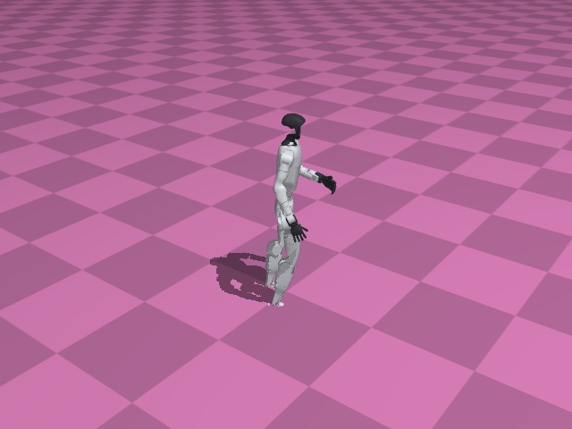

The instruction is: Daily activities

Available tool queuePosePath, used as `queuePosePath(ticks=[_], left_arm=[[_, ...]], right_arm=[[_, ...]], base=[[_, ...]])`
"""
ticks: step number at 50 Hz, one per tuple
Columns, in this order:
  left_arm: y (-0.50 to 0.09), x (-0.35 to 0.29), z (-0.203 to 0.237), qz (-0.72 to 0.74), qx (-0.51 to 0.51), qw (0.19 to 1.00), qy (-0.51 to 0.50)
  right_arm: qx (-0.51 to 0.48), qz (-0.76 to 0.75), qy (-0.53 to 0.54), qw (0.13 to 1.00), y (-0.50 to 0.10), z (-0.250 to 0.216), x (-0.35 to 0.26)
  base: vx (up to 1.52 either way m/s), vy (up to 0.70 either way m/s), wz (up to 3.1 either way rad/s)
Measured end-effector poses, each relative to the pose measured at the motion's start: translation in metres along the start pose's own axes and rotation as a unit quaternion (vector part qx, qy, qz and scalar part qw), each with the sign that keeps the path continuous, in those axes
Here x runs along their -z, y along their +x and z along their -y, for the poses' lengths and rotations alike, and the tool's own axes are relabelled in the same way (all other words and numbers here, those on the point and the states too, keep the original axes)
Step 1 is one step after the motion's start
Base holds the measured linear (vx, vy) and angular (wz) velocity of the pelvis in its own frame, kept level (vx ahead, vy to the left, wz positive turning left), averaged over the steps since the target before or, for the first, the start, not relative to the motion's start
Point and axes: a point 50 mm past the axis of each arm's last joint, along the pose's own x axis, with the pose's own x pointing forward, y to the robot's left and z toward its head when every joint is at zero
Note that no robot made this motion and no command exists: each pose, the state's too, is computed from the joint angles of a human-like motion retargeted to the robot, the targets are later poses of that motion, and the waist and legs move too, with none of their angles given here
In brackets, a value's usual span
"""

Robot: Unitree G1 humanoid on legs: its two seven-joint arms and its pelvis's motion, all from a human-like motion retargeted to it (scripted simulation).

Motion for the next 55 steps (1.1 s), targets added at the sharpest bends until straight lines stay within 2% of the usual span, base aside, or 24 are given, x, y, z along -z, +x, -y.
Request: queuePosePath(ticks=[5, 11, 13, 16, 20, 25, 29, 33, 37, 42, 47, 51, 55], left_arm=[[0.045, -0.024, 0.012, 0.037, 0.061, 0.997, 0.022], [0.089, -0.064, 0.024, 0.1, 0.095, 0.989, 0.048], [0.095, -0.061, 0.04, 0.107, 0.097, 0.989, 0.021], [0.105, -0.075, 0.033, 0.123, 0.083, 0.989, 0.012], [0.105, -0.064, 0.033, 0.11, 0.064, 0.991, -0.053], [0.076, -0.015, 0.03, 0.052, -0.004, 0.986, -0.161], [0.031, 0.026, 0.018, 0.002, -0.121, 0.969, -0.215], [-0.032, 0.055, 0.001, -0.051, -0.256, 0.944, -0.204], [-0.084, 0.071, -0.009, -0.109, -0.327, 0.926, -0.151], [-0.131, 0.076, -0.012, -0.17, -0.356, 0.916, -0.078], [-0.147, 0.079, -0.011, -0.21, -0.335, 0.918, -0.032], [-0.138, 0.084, -0.012, -0.226, -0.304, 0.925, -0.013], [-0.115, 0.09, -0.016, -0.231, -0.275, 0.933, -0.006]], right_arm=[[0.01, 0.116, -0.06, 0.991, -0.002, 0.018, -0.056], [0.07, 0.29, -0.16, 0.941, -0.03, 0.051, -0.148], [0.08, 0.328, -0.183, 0.924, -0.04, 0.048, -0.163], [0.107, 0.393, -0.211, 0.889, -0.06, 0.061, -0.205], [0.095, 0.44, -0.23, 0.863, -0.07, 0.053, -0.239], [0.011, 0.475, -0.254, 0.843, -0.07, 0.011, -0.267], [-0.093, 0.525, -0.292, 0.794, -0.085, -0.045, -0.294], [-0.196, 0.597, -0.329, 0.705, -0.124, -0.105, -0.322], [-0.247, 0.68, -0.337, 0.602, -0.178, -0.138, -0.337], [-0.266, 0.784, -0.307, 0.469, -0.254, -0.15, -0.345], [-0.26, 0.846, -0.282, 0.371, -0.307, -0.143, -0.342], [-0.239, 0.862, -0.273, 0.354, -0.319, -0.13, -0.34], [-0.192, 0.852, -0.267, 0.407, -0.302, -0.107, -0.344]], base=[[-0.02, -0.1, 0.02], [-0.03, -0.11, 0.02], [-0.14, -0.13, -0.15], [0.04, -0.08, 0.2], [-0.03, -0.08, 0.24], [-0.04, -0.04, 0.42], [-0.04, 0.01, 0.68], [0.02, 0.05, 0.85], [0.02, 0.09, 0.85], [0.04, 0.11, 0.73], [0.06, 0.1, 0.39], [0.06, 0.07, 0.0], [0.05, 0.04, -0.34]])
